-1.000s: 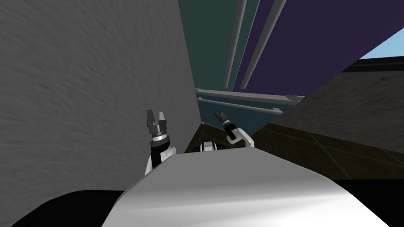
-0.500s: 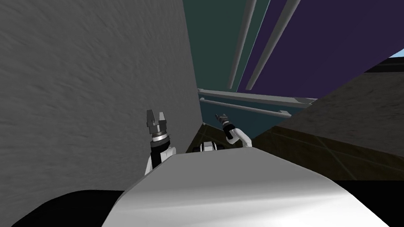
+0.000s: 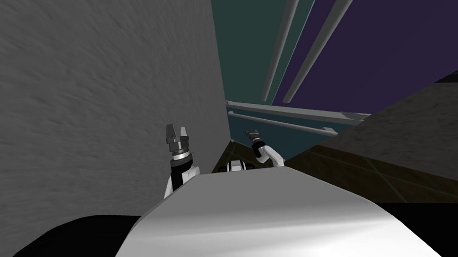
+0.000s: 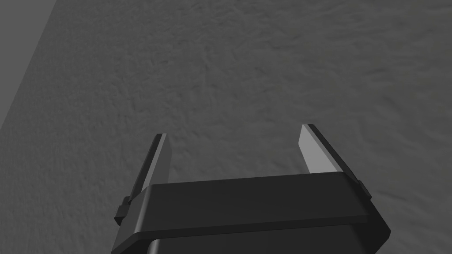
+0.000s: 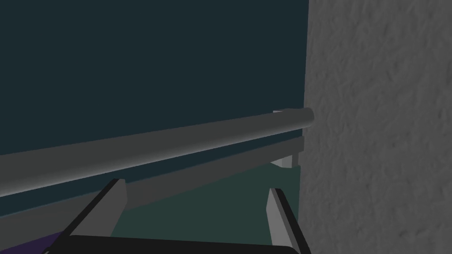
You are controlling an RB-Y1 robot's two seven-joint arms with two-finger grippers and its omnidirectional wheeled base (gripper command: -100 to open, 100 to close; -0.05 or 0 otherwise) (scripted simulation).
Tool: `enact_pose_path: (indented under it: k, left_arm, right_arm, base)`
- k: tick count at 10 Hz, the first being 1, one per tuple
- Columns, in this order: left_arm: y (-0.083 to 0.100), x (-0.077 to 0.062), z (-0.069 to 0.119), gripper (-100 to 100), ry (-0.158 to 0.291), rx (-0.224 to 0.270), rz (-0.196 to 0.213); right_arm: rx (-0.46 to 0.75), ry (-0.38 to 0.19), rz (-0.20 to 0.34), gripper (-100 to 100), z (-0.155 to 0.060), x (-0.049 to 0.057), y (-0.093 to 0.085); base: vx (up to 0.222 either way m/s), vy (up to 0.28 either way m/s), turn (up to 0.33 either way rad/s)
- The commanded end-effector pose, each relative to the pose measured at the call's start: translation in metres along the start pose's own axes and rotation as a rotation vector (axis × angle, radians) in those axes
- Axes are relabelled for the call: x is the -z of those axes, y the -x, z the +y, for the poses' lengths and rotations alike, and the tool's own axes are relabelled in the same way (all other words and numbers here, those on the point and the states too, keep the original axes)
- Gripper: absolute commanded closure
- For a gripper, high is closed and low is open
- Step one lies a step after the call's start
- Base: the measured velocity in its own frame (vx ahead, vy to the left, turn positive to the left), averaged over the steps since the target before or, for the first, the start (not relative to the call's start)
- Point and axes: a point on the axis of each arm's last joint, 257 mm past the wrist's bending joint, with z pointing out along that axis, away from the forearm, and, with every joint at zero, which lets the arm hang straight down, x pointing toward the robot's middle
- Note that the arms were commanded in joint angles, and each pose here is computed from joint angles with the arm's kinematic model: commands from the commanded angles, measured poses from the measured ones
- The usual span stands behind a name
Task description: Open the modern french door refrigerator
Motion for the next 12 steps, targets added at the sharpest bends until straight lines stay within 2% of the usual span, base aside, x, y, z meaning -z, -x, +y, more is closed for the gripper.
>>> enact_pose_path:
  k: [1,2,3,4,5,6,7,8,9,11,12]
  left_arm:
    - [0.0,0.0,0.0,0,0.0,0.0,0.0]
    - [0.0,0.0,0.0,0,0.0,0.0,0.0]
    - [0.0,0.0,0.0,0,0.0,0.0,0.0]
    - [0.0,0.0,0.0,0,0.0,0.0,0.0]
    - [0.0,0.0,0.0,0,0.0,0.0,0.0]
    - [0.0,0.0,0.0,0,0.0,0.0,0.0]
    - [0.0,0.0,0.0,0,0.0,0.0,0.0]
    - [0.0,0.0,0.0,0,0.0,0.0,0.0]
    - [0.0,0.0,0.0,0,0.0,0.0,0.0]
    - [0.0,0.0,0.0,0,0.0,0.0,0.0]
    - [0.0,0.0,0.0,0,0.0,0.0,0.0]
  right_arm:
    - [0.05,-0.06,0.012,-100,-0.017,-0.001,-0.008]
    - [0.135,-0.095,0.027,-100,-0.026,-0.003,-0.018]
    - [0.142,-0.118,0.026,-100,-0.032,-0.002,-0.017]
    - [0.219,-0.141,0.042,-100,-0.04,-0.003,-0.028]
    - [0.231,-0.179,0.04,-100,-0.049,-0.002,-0.026]
    - [0.233,-0.191,0.039,-100,-0.052,-0.001,-0.025]
    - [0.308,-0.226,0.055,-100,-0.064,0.0,-0.035]
    - [0.323,-0.252,0.048,-100,-0.07,0.001,-0.031]
    - [0.393,-0.275,0.062,-100,-0.079,0.003,-0.04]
    - [0.411,-0.319,0.053,-100,-0.089,0.006,-0.035]
    - [0.497,-0.349,0.055,-100,-0.1,0.008,-0.039]
  base:
    - [0.029,0.016,-0.001]
    - [0.052,0.023,0.069]
    - [0.054,0.021,0.04]
    - [0.071,0.012,0.059]
    - [0.067,0.006,0.033]
    - [0.034,0.011,-0.005]
    - [0.057,0.024,0.058]
    - [0.055,0.019,0.033]
    - [0.064,0.021,0.048]
    - [0.043,0.013,0.013]
    - [0.044,0.005,0.052]
